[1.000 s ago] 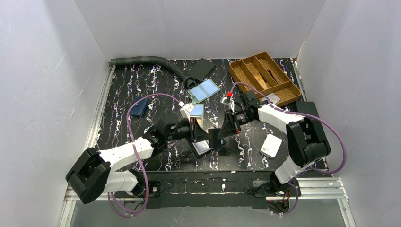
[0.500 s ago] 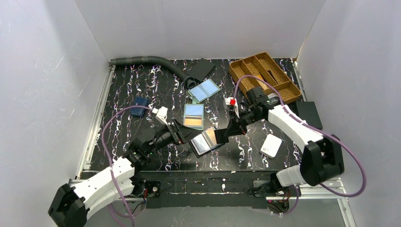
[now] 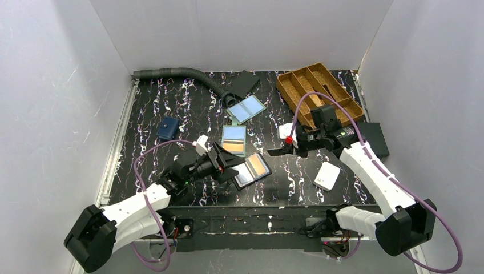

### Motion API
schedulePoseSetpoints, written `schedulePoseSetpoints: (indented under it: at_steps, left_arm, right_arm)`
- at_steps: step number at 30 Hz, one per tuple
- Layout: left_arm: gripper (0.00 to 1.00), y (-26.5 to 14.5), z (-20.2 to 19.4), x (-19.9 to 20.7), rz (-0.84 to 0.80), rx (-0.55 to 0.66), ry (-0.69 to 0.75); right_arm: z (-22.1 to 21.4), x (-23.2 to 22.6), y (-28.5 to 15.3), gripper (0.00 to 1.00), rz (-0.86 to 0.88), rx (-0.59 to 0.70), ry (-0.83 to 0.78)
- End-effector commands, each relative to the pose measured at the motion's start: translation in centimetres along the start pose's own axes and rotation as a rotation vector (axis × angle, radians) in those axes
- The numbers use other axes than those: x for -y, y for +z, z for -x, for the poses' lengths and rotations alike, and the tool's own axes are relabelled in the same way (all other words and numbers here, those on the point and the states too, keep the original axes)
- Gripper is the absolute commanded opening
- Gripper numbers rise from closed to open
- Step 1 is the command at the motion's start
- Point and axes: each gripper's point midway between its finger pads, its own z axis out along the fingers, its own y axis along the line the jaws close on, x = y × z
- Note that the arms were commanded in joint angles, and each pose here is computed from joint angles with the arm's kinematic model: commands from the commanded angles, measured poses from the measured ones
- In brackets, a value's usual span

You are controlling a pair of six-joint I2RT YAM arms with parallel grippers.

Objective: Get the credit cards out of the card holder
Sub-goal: Place the credit card in the storage box.

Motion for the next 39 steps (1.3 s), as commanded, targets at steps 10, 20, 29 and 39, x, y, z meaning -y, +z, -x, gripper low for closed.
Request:
schedulePoseSetpoints:
  at_steps: [10, 20, 29, 39]
  left_arm:
    - [0.98, 2.1, -0.5, 5.0, -0.034, -0.09, -0.319]
    - [0.98, 3.7, -1.1, 5.7, -0.008, -0.126, -0.381]
    - [0.96, 5.5, -1.9, 6.1, 0.022, -0.151, -0.422]
    - [0.77, 8.5, -1.9, 6.4, 0.058, -0.158, -0.504]
  right_arm:
    - [0.2, -0.5, -1.7, 0.01, -0.023, -0.04, -0.256]
    - [0.4, -1.2, -1.6, 0.01, -0.003, -0.005, -0.287]
    - [0.4, -1.6, -1.3, 0.01, 0.024, 0.023, -0.3]
    - [0.4, -1.9, -0.7, 0.01, 0.056, 0.054, -0.323]
